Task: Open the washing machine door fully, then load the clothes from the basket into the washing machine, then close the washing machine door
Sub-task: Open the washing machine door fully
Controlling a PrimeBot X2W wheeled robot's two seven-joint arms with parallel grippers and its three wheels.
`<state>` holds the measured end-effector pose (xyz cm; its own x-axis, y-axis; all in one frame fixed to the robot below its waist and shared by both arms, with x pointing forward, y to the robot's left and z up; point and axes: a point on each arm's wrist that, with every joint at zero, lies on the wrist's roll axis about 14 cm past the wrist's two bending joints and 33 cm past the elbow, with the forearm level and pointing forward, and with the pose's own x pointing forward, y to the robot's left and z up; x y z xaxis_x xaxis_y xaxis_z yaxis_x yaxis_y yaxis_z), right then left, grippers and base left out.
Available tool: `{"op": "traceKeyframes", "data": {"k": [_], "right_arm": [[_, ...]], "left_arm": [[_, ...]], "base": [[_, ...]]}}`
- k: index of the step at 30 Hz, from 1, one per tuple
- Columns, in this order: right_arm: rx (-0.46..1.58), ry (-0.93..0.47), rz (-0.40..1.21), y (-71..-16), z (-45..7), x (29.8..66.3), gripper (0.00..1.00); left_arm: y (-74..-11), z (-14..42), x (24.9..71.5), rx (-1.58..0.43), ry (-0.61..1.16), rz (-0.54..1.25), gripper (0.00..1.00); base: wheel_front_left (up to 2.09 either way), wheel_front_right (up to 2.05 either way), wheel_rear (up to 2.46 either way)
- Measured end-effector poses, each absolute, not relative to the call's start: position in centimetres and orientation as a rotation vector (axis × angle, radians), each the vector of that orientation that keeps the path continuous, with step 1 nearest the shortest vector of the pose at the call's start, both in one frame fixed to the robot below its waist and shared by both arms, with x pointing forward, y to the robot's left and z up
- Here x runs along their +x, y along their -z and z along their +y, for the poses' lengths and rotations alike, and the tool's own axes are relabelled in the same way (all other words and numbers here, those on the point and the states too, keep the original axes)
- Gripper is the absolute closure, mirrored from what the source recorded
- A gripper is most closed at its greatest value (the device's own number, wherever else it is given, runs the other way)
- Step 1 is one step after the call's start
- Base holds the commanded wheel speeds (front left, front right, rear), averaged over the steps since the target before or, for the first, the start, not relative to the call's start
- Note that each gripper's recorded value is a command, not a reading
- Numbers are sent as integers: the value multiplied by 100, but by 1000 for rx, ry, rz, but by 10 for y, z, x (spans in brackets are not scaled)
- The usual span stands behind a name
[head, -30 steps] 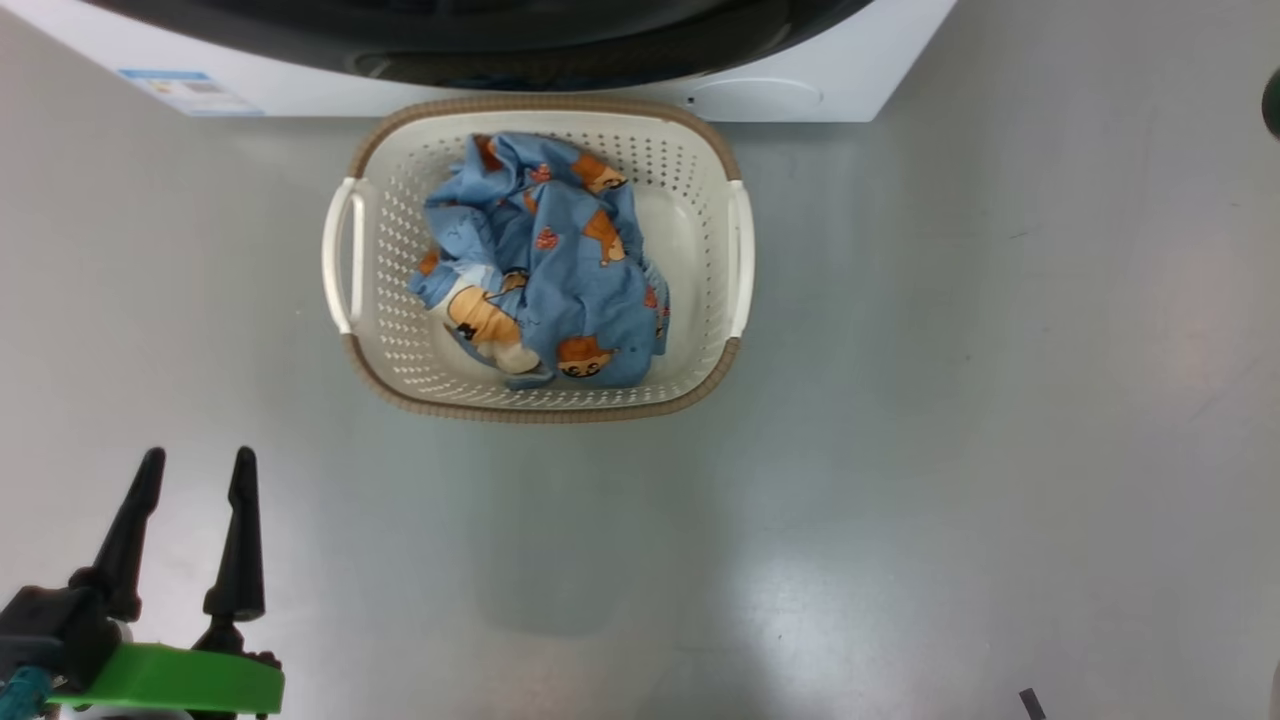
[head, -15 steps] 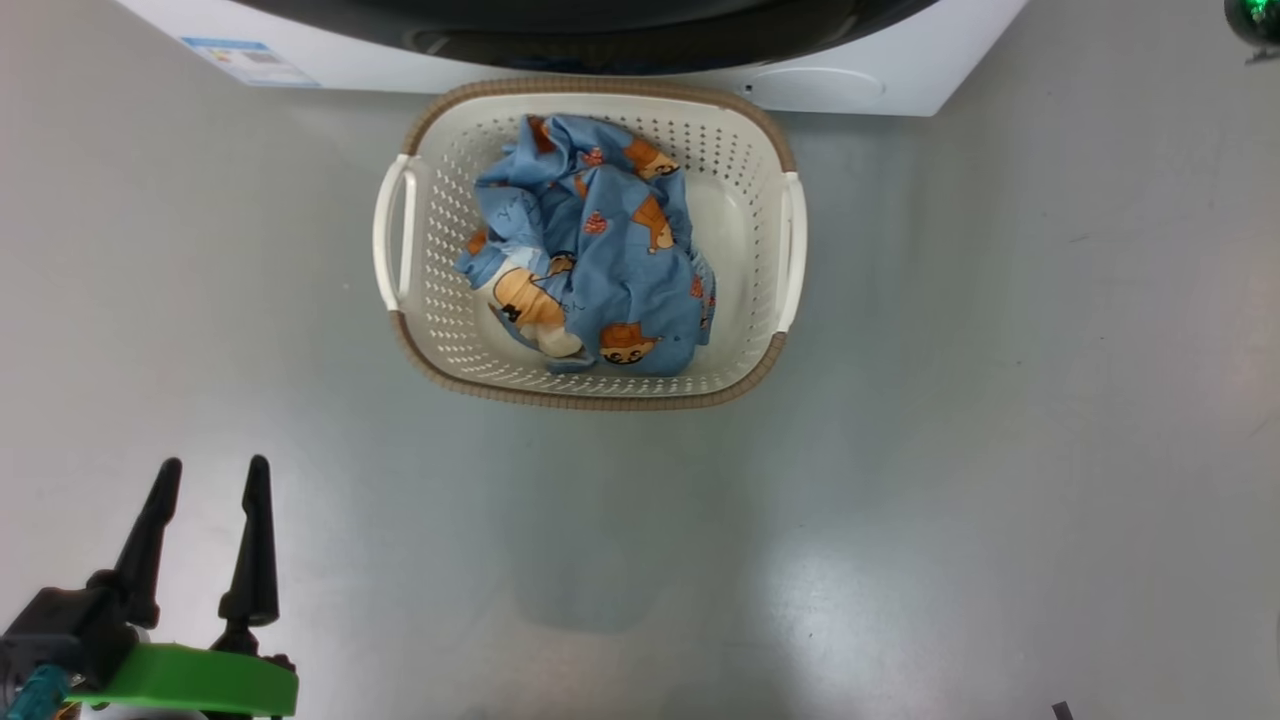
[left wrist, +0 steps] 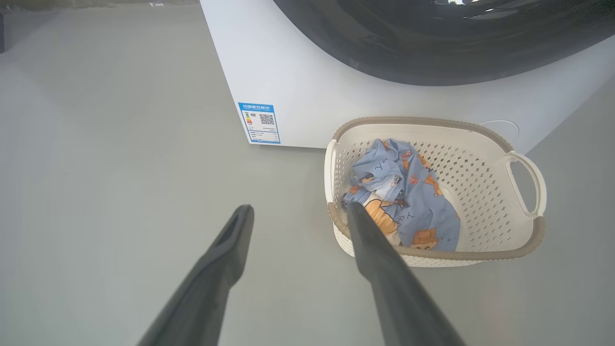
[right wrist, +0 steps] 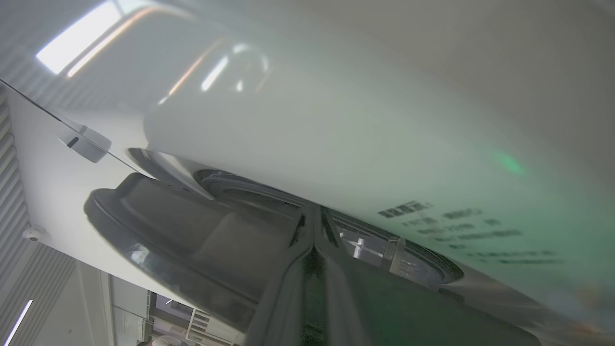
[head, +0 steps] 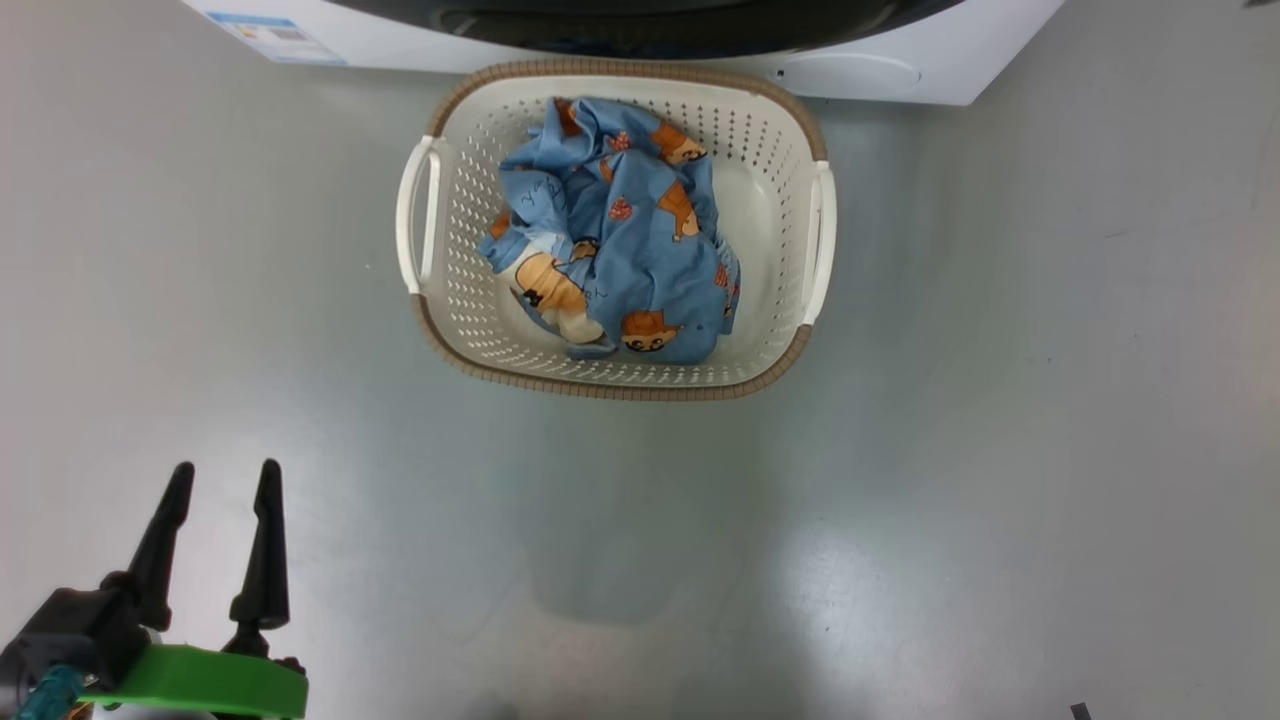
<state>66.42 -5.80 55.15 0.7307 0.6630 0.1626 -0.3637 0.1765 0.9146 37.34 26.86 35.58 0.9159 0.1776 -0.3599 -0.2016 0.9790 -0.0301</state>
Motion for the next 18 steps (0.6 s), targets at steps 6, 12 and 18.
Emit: {"op": "traceKeyframes", "data": {"k": [6, 12, 18], "right_arm": [[1175, -752, 315, -545, -51, 671, 100], [1169, -776, 335, -542, -41, 676, 100], [1143, -799, 365, -545, -34, 671, 100]], "left_arm": [[-349, 267, 371, -69, -193, 387, 0], [-345, 268, 369, -72, -202, 399, 0], [-348, 269, 368, -77, -212, 391, 0]], "base": [[0, 0, 0], [0, 0, 0], [0, 0, 0]]}}
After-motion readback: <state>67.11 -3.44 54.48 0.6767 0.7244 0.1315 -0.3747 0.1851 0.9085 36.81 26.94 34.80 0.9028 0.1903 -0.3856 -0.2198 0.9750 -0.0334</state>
